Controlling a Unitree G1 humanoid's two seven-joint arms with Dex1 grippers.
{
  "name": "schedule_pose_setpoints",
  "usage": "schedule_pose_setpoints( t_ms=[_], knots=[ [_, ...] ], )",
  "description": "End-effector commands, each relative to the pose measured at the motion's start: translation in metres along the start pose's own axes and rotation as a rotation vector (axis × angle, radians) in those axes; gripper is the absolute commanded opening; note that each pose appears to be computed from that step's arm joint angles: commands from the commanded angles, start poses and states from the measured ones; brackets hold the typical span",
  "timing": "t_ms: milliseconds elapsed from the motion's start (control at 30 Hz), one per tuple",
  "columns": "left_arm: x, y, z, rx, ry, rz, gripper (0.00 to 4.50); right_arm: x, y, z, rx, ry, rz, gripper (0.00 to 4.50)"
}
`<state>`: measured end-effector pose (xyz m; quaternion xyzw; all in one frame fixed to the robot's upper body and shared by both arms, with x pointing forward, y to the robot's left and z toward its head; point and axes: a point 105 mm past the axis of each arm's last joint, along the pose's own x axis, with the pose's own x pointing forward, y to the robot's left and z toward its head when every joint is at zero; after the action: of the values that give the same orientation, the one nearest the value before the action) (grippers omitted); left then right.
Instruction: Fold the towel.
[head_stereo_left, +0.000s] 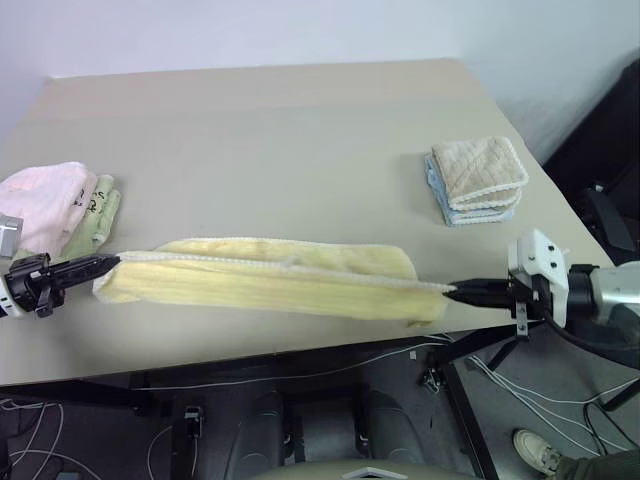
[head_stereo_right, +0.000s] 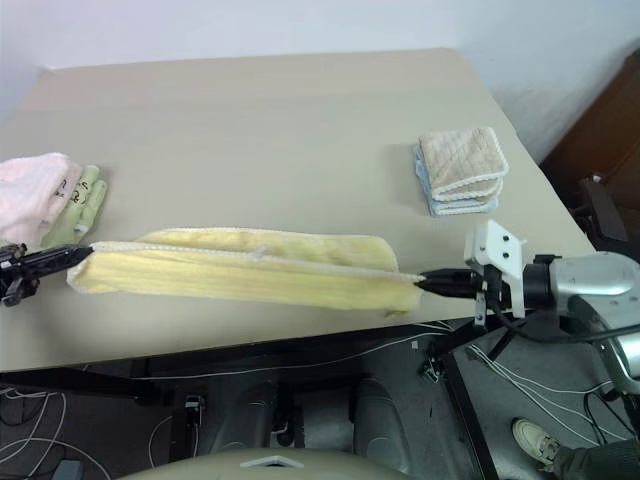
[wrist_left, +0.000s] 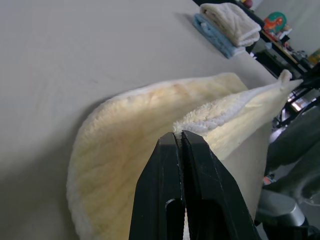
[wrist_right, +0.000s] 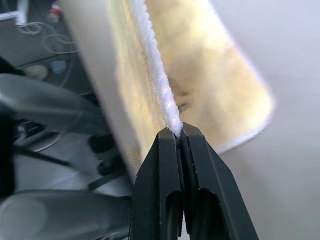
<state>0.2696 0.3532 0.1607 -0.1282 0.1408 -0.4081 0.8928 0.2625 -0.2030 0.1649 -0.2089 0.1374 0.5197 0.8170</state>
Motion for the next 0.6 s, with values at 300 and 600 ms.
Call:
schedule_pose_setpoints(
  t_ms=[300,600],
  knots=[
    [-0.011,0.018,0.01,0.029,-0.039,0.103,0.02,0.023,-0.045,-0.006,0.01,-0.018,-0.146,0.0],
    [0.001,0.028,0.006,0.022,-0.041,0.144,0.0,0.032,-0.059,-0.004,0.061,-0.069,-0.194,0.22]
  ],
)
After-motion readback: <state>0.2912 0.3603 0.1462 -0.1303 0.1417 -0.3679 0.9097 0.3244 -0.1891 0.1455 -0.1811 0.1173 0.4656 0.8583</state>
